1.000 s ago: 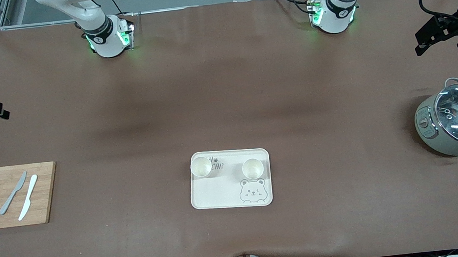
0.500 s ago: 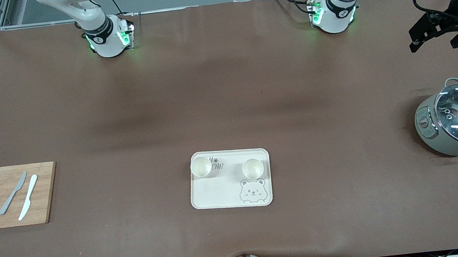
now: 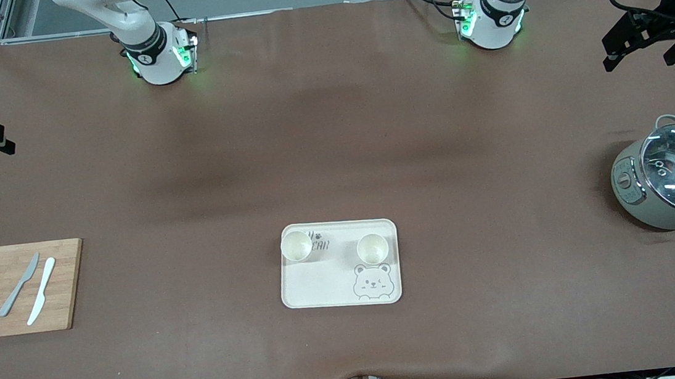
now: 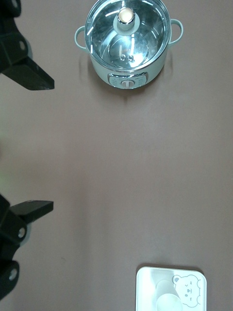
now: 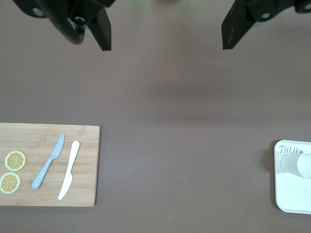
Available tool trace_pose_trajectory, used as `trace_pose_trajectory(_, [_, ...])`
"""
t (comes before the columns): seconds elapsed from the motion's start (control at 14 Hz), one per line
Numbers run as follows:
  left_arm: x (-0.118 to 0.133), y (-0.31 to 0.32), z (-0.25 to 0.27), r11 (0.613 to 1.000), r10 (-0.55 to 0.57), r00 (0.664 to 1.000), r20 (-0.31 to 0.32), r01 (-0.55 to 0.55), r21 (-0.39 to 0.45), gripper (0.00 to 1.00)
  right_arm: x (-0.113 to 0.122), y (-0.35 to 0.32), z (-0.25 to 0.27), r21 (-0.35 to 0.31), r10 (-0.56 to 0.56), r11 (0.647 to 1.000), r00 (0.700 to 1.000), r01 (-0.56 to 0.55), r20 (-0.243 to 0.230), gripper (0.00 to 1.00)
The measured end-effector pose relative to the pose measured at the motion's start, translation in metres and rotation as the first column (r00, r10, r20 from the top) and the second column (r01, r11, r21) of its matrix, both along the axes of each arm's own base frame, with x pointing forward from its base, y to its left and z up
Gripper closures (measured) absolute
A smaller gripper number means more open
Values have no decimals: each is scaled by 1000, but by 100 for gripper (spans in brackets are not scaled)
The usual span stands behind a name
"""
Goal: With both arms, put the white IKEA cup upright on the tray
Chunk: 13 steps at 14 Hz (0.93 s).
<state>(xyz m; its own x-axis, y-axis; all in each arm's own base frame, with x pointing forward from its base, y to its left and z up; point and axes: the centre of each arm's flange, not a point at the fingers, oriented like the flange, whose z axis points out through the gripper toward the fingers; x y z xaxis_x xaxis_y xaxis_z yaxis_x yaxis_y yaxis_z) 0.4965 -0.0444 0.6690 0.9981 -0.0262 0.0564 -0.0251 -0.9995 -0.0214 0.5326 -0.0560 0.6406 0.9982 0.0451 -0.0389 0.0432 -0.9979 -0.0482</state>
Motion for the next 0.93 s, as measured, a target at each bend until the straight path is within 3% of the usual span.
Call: trace_pose_trajectory(0.93, [2,11,-4,1000,21,1000,-8,-21,-2,0,-4,-4,1,2,-8,1000,1000,8,-15,0])
